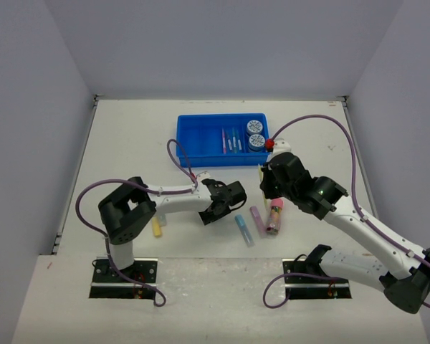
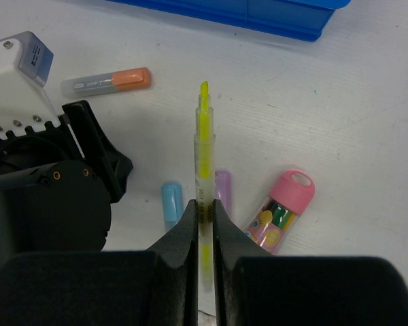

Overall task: Sort the stationery into containers
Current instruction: Close the pen cap on the pen.

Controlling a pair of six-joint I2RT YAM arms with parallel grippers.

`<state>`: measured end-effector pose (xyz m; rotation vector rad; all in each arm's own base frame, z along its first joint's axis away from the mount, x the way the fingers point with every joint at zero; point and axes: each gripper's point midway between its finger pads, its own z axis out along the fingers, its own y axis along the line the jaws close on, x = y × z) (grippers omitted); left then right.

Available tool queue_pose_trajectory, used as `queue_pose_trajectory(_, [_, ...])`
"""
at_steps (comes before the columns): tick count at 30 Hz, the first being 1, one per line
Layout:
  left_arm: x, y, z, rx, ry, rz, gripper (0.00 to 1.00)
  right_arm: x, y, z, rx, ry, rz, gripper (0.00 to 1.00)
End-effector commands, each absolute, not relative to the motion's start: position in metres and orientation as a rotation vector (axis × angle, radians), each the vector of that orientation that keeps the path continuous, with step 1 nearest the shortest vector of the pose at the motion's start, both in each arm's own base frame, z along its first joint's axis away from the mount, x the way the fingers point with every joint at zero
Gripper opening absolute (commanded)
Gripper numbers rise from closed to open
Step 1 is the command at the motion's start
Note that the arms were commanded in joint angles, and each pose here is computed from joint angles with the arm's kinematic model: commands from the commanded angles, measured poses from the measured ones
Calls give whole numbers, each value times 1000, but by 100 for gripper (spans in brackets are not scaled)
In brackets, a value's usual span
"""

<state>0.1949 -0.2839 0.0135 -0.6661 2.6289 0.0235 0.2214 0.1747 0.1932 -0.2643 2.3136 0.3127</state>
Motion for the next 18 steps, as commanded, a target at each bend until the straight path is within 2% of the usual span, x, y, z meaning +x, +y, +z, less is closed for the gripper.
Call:
queue_pose_trajectory(1, [194,-279,9,-784,2594,60,52,227,173,202,-253,2266,312,0])
queue_pose_trajectory(5, [193,-275,9,-789,2592,58,37,227,174,202,-254,2267,313,0])
queue_pose_trajectory(9, [191,-269,8,-790,2584,70,34,227,175,202,-259,2267,322,0])
queue_pose_trajectory(12, [190,-268,7,-791,2590,58,24,226,175,204,-260,2263,330,0])
queue_pose_trajectory(14, [189,-271,5,-777,2601,31,13,225,176,206,-263,2255,344,0])
queue_pose_trajectory(18, [187,-275,-3,-743,2624,-25,10,222,180,210,-282,2241,388,0])
